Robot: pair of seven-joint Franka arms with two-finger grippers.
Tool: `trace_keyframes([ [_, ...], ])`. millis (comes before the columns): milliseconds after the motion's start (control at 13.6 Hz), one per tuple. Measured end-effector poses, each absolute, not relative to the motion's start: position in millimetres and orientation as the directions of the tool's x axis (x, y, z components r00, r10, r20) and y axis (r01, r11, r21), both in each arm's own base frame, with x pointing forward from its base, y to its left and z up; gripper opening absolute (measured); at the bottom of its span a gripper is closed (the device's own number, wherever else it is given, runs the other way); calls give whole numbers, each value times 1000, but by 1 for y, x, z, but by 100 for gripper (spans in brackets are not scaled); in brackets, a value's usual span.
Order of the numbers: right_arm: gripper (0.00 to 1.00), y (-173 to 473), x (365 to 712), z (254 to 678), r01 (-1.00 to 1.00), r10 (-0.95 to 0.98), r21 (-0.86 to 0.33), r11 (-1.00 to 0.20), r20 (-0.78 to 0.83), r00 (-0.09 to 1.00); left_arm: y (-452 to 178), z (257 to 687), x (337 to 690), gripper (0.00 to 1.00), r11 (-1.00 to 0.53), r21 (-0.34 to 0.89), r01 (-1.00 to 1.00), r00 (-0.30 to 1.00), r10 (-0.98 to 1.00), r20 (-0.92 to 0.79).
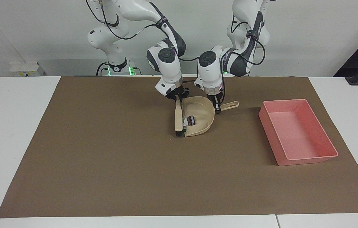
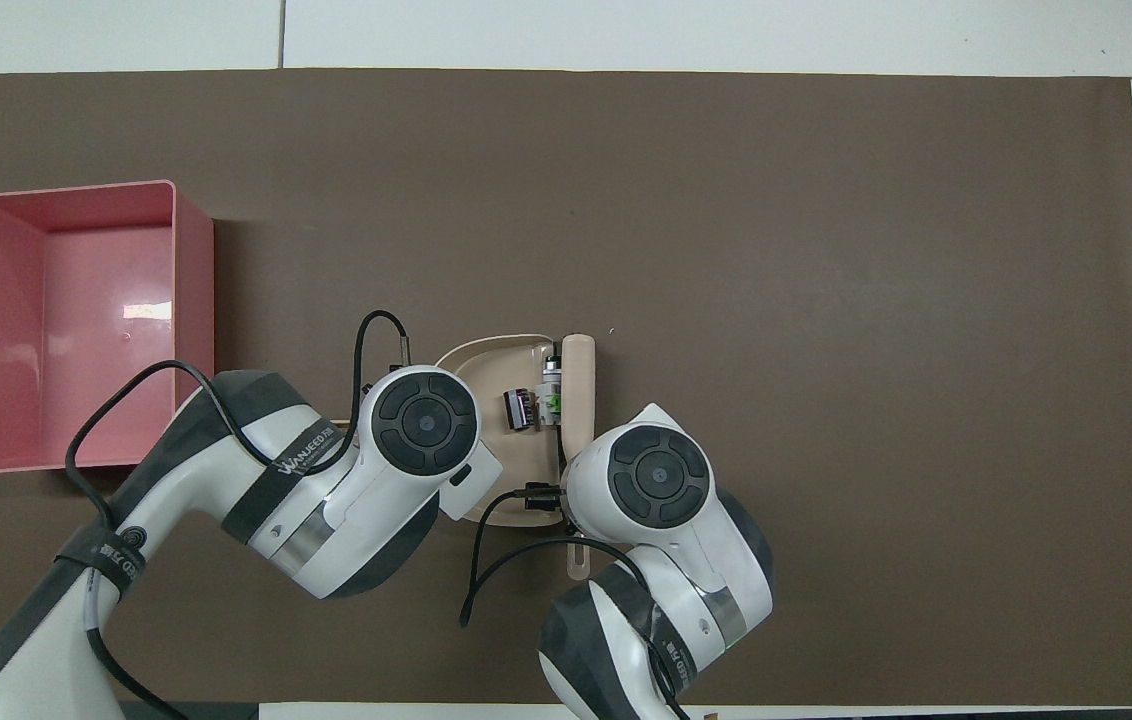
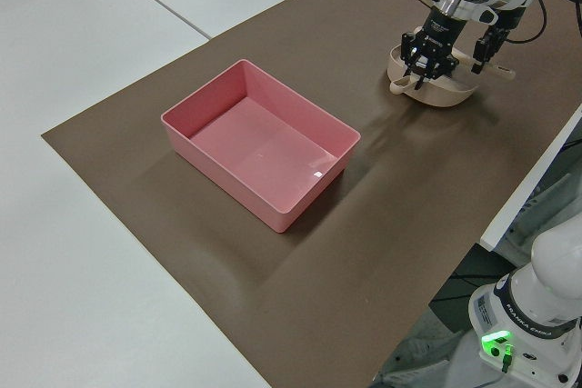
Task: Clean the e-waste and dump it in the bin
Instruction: 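Sweep the electronic parts into the dustpan with the brush in the right gripper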
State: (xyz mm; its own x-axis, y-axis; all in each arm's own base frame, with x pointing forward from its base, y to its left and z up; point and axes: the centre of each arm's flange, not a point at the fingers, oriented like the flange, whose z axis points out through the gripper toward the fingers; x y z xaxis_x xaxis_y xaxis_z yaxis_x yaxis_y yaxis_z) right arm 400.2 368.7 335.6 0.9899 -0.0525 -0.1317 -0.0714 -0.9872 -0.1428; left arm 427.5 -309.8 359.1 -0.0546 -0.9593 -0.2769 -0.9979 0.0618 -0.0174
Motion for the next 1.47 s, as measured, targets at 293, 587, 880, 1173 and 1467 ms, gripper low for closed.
trace_keyframes([
  [293,26,385,390,335,-93,-73,-138,-986,-139,988,-308,356,426,34,62,-20,-998,-55,-960,-273],
  [587,26,399,388,332,-103,-84,-135,-986,-141,986,-306,353,426,34,63,-26,-998,-54,-962,-268],
  [880,26,397,390,333,-108,-88,-135,-985,-141,986,-306,353,425,34,64,-27,-998,-55,-962,-268],
  [1173,26,387,395,341,-94,-73,-130,-987,-153,985,-304,351,425,34,70,-31,-997,-60,-963,-263],
  [1467,26,361,404,359,-59,-36,-141,-988,-157,987,-301,350,429,34,100,-36,-994,-88,-964,-250],
])
